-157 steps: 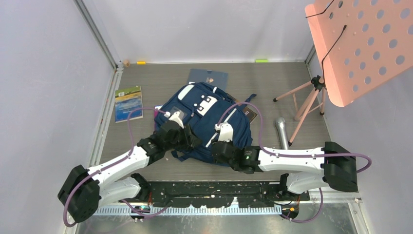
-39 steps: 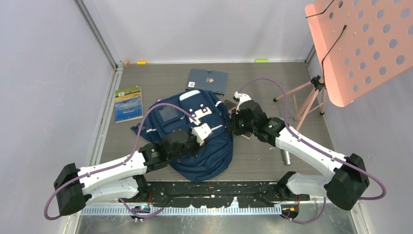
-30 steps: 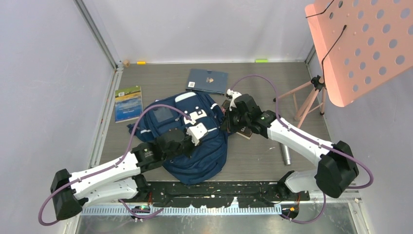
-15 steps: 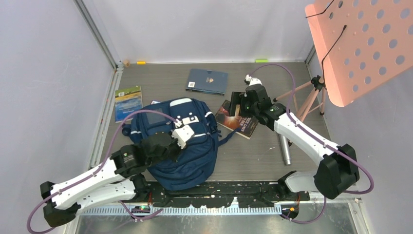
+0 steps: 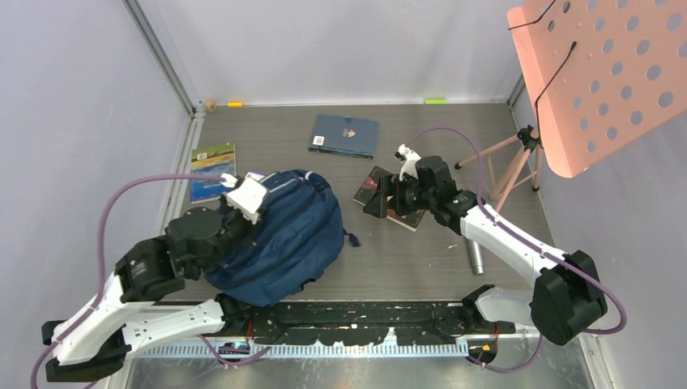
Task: Pack the student bag
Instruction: Unzip the student bag at the center of the board.
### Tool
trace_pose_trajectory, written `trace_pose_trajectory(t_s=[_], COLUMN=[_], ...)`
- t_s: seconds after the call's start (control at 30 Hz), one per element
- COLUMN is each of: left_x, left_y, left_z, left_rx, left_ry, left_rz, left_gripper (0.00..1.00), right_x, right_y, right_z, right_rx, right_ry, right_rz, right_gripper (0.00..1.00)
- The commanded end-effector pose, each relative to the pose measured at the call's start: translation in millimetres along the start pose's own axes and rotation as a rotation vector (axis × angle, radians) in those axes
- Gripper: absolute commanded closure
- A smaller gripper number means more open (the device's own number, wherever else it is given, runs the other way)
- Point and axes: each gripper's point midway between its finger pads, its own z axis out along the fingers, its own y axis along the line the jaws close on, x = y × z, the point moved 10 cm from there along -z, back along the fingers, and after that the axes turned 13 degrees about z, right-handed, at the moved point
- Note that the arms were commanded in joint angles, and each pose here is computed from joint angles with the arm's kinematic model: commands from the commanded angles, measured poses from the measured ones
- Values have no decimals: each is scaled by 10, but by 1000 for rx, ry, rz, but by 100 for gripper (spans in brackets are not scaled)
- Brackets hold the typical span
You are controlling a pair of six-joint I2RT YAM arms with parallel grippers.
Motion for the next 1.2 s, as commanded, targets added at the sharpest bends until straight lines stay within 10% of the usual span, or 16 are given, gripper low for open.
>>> trace_pose_trajectory(t_s=[0.0, 0.43, 1.17], left_x=[-446, -528, -558], left_y=[472, 607, 577], left_z=[-386, -704, -668], left_rx=[-216, -142, -105], left_ry=[-191, -316, -284], left_rz=[-49, 4, 26], left_gripper=[100, 100, 100], right_x=[-11, -134, 27], right_y=[312, 605, 937], right_z=[-69, 481, 978], right_rx=[-269, -362, -576], right_ry=[-21, -258, -143], right_rz=[-130, -359, -573], right_gripper=[13, 27, 27])
